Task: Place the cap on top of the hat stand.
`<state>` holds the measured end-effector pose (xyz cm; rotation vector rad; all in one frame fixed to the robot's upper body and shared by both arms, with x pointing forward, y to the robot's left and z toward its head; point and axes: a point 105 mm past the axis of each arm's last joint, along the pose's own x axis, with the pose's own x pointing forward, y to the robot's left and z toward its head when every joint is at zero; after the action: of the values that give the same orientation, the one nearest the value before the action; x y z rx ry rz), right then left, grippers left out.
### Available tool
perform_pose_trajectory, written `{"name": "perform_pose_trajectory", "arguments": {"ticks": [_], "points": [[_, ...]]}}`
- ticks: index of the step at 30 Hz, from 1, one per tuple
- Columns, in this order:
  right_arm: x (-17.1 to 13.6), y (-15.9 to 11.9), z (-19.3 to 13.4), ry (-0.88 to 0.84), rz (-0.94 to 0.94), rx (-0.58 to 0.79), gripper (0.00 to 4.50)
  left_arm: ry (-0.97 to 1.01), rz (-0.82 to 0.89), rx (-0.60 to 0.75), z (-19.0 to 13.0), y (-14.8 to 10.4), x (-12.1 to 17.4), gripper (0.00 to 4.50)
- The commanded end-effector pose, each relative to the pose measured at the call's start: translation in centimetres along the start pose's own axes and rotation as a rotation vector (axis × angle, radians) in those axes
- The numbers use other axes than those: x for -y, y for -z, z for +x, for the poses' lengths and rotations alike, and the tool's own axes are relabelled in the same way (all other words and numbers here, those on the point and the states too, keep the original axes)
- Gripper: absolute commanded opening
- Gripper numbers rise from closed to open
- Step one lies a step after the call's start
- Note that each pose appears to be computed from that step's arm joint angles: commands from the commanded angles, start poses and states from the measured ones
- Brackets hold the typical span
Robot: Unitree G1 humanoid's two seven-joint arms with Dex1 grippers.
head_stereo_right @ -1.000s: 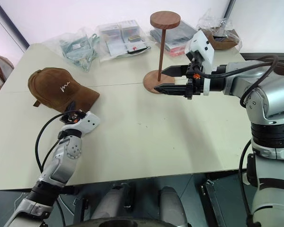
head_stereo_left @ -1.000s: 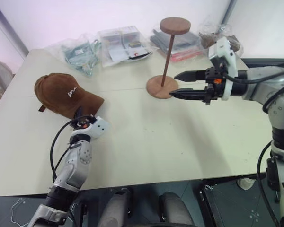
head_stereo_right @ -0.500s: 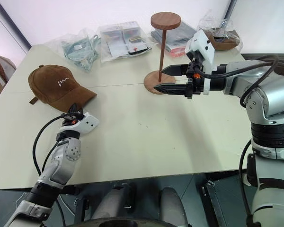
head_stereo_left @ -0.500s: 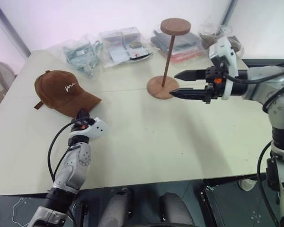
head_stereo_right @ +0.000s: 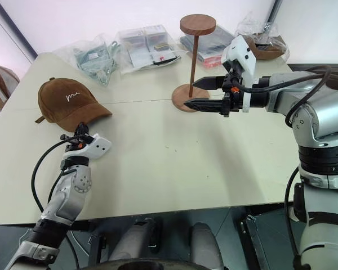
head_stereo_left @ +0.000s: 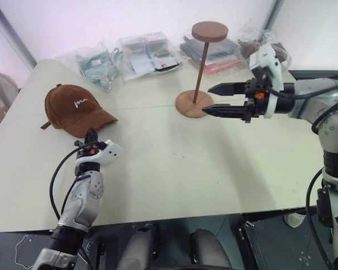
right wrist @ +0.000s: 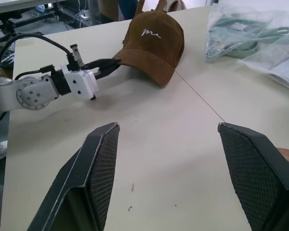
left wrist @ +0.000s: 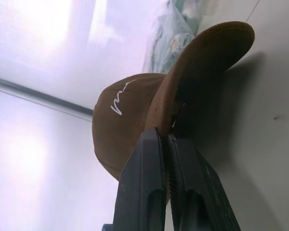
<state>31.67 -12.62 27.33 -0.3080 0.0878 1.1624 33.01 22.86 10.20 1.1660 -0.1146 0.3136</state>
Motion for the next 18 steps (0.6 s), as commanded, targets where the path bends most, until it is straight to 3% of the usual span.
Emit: {"name": "perform_pose_trajectory", "arguments": {"ticks": [1, 5, 12, 18], "points": [[0.1, -1.5, -0.2, 0.008, -0.059, 0.028, 3.35, -0.092, 0.001, 0.085, 0.0, -1.2, -2.0, 0.01], [0.2, -1.5, -0.3, 0.014, -0.062, 0.028, 3.35, -0.201, -0.037, 0.257, 0.0, -4.6, -4.7, 0.01], [1.8, -1.7, -2.1, 0.081, -0.089, 0.001, 3.35, -0.334, -0.077, 0.436, 0.4, -8.8, -8.8, 0.01], [3.5, -2.7, -5.9, 0.214, -0.113, -0.033, 3.35, -0.456, -0.118, 0.603, 1.6, -13.6, -13.1, 0.01]]}}
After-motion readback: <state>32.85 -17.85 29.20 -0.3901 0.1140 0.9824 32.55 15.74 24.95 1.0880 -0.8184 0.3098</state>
